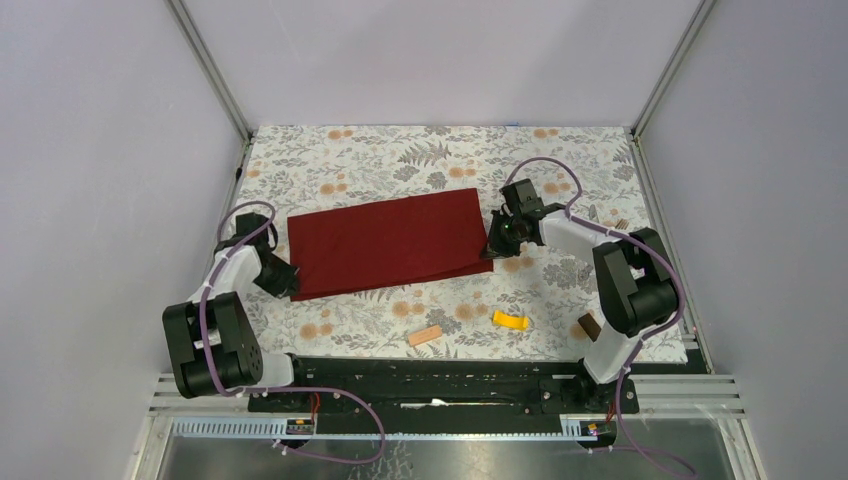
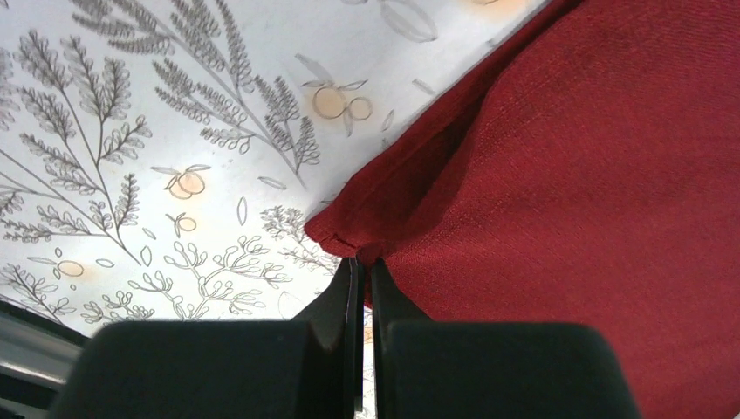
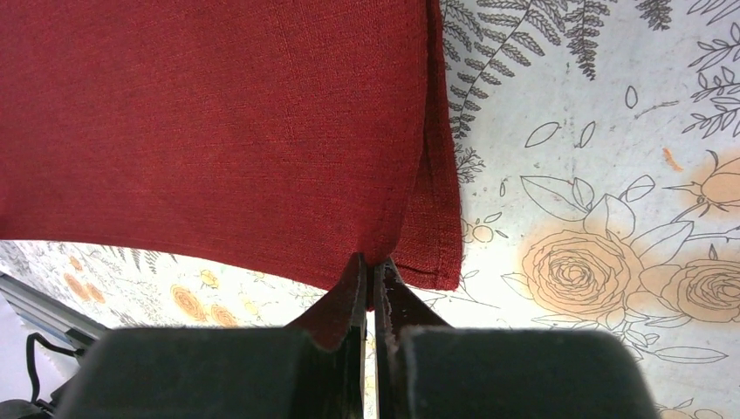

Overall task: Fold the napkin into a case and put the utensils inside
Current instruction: Fold the crumpled napkin at the center of the board.

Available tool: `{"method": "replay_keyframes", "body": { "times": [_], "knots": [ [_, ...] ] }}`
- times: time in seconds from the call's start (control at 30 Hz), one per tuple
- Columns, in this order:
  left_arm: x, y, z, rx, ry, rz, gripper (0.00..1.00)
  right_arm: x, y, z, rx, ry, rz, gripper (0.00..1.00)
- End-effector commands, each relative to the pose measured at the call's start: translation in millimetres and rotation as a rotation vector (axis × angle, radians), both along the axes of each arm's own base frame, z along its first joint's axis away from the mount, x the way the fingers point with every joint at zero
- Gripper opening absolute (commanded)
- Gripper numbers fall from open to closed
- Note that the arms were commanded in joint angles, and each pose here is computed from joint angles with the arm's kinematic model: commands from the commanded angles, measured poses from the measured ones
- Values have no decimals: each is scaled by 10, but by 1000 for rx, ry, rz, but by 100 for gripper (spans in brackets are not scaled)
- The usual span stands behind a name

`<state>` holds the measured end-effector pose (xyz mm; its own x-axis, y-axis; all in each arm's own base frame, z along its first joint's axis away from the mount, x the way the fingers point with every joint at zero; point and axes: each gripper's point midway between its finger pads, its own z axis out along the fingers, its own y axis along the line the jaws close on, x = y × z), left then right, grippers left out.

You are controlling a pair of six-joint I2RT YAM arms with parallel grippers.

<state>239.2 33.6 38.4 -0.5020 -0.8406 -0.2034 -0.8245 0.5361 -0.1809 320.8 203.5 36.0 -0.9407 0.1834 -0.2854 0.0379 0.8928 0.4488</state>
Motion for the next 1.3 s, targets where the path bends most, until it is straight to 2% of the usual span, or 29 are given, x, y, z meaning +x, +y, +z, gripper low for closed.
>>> {"method": "replay_keyframes", "body": {
  "times": [0.0, 0.33, 0.6, 0.77, 0.9, 1.13, 1.27],
  "knots": [
    [-134, 25, -97, 7, 44, 62, 0, -38, -3, -89, -20, 15, 8, 0],
    [-191, 26, -152, 10, 61, 92, 0, -30, -36, -267, -52, 48, -4, 0],
    [-177, 36, -361, 0, 125, 98, 0, -35, -110, -429, -91, 81, -43, 0],
    [-220, 97, -352, 35, 137, 123, 0, -40, -120, -408, -94, 77, -38, 0],
    [-240, 107, -309, 47, 120, 134, 10, -50, -110, -343, -88, 69, -28, 0],
    [-229, 161, -155, 79, 94, 148, 14, -6, -47, -212, -56, 46, -9, 4],
    [-241, 198, 7, 104, 76, 157, 32, -34, -35, -92, -51, 49, 6, 9]
  ]
}}
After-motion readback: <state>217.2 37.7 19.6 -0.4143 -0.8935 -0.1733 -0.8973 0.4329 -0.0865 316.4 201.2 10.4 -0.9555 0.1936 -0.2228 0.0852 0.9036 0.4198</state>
